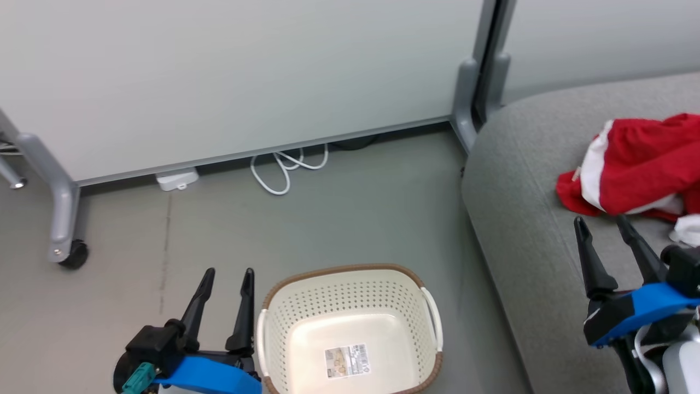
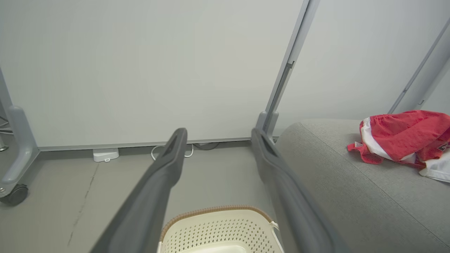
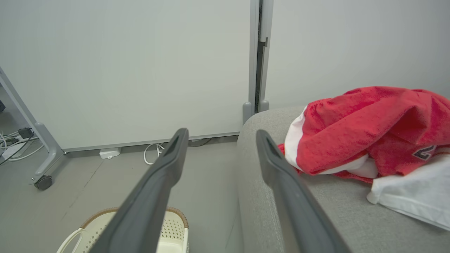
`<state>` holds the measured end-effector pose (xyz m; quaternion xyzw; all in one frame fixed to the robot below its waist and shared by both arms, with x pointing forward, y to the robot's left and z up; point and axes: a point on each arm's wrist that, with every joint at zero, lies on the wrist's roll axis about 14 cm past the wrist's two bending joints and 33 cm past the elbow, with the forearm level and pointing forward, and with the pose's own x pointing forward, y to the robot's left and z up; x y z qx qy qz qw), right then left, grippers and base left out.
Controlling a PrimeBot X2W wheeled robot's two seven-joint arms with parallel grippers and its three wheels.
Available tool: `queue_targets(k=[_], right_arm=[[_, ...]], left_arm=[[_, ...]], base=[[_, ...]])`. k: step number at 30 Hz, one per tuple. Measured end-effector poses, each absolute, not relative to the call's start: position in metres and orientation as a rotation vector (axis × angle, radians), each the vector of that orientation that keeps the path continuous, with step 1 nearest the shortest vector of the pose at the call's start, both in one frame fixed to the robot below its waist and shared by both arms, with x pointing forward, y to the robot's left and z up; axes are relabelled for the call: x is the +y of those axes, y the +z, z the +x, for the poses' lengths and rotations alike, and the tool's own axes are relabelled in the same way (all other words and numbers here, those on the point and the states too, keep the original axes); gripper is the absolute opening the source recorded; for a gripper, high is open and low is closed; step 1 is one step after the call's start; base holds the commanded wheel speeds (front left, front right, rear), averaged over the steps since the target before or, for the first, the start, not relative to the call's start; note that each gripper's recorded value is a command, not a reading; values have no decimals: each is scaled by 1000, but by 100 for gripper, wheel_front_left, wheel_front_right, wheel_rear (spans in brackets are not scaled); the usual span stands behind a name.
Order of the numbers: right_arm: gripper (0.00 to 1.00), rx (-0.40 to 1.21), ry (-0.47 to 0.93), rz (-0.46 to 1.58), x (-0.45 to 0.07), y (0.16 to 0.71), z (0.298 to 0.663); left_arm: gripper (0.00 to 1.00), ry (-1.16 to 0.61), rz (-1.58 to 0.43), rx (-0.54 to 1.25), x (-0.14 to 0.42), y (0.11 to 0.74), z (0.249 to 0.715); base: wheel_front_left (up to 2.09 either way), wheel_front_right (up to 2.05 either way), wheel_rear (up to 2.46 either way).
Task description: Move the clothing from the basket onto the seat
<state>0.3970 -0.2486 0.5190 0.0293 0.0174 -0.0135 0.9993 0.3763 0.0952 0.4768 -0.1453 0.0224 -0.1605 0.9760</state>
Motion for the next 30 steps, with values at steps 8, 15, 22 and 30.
queue_targets(k=[8, 15, 22, 30], right_arm=[[100, 1, 62, 102, -197, 519, 387], [100, 20, 106, 126, -173, 510, 380], [100, 35, 100, 137, -171, 505, 377], [100, 45, 98, 144, -170, 501, 376]], left_arm=[[100, -158, -276, 13, 148, 480, 360], [100, -93, -269, 22, 168, 474, 350], [100, -68, -269, 35, 175, 470, 350], [100, -76, -270, 45, 172, 467, 351]], base=[[0, 0, 0], [0, 0, 0], [0, 0, 0], [0, 0, 0]])
